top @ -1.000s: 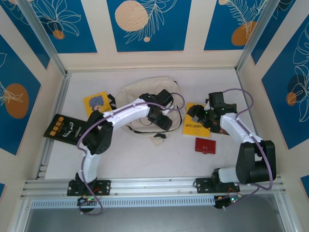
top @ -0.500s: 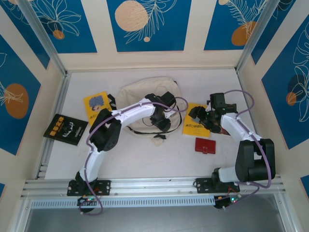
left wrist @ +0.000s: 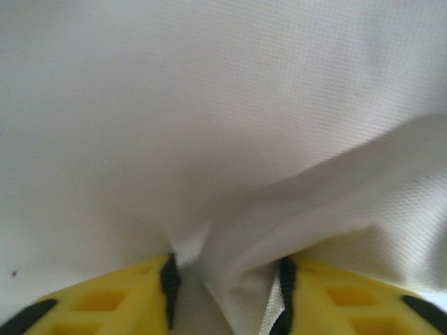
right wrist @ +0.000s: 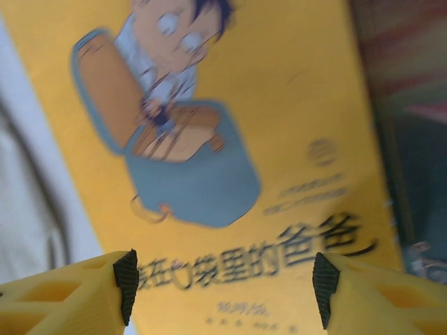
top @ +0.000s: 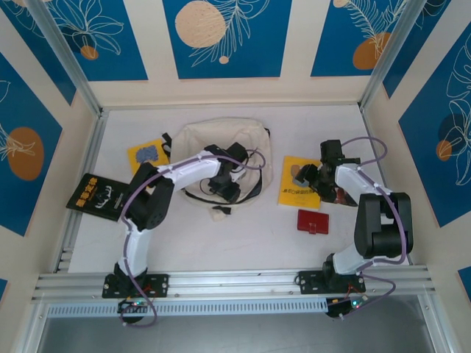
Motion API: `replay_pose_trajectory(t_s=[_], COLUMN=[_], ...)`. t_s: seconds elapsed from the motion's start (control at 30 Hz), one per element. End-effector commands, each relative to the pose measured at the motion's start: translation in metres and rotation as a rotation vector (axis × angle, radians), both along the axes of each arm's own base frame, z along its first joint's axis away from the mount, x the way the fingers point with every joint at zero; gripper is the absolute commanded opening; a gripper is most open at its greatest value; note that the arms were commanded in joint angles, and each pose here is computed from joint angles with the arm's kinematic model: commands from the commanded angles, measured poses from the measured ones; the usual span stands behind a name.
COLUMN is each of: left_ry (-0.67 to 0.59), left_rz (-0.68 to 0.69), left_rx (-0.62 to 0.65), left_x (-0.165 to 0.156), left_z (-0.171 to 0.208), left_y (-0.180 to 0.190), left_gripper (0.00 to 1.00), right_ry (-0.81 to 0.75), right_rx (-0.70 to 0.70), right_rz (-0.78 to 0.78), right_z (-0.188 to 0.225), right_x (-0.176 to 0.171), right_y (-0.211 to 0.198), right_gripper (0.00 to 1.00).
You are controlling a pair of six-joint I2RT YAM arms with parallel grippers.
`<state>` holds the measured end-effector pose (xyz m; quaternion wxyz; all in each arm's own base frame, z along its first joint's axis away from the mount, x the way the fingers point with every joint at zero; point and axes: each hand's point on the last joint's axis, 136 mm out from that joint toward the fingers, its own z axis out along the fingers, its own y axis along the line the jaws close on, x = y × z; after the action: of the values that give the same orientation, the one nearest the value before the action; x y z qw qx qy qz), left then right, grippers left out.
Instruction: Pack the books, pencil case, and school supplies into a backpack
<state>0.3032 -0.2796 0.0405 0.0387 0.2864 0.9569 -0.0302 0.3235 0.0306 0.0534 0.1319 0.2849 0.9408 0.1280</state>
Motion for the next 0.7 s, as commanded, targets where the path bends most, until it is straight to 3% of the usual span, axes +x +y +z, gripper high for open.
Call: replay_pose_trajectory(t_s=[0.0, 0.17, 0.37, 0.67], left_ry=[-0.051, -0.137, -0.177, -0.149], left_rz=[0.041, 0.104, 0.133, 0.146], left_rx=[-0.08, -0.274, -0.37, -0.425], left_x=[0.006, 0.019, 0.023, 0.027], left_z=[0.035, 0.089, 0.111, 0.09], left_y=[-0.006, -0.039, -0.075, -0.133], left_gripper=[0.57, 0.65, 0.65, 0.46], right_ry=[0.074, 0.119, 0.162, 0.147], right_rx=[-0.118, -0.141, -0.126, -0.029], right_rz=[-0.039, -0.041, 0.034, 0.185], right_z=[-0.01, -0.024, -0.036, -0.035], right_x=[-0.009, -0.016, -0.017, -0.015], right_y=[-0.025, -0.029, -0.013, 0.04], right_gripper=[0.66, 0.63, 0.6, 0.48])
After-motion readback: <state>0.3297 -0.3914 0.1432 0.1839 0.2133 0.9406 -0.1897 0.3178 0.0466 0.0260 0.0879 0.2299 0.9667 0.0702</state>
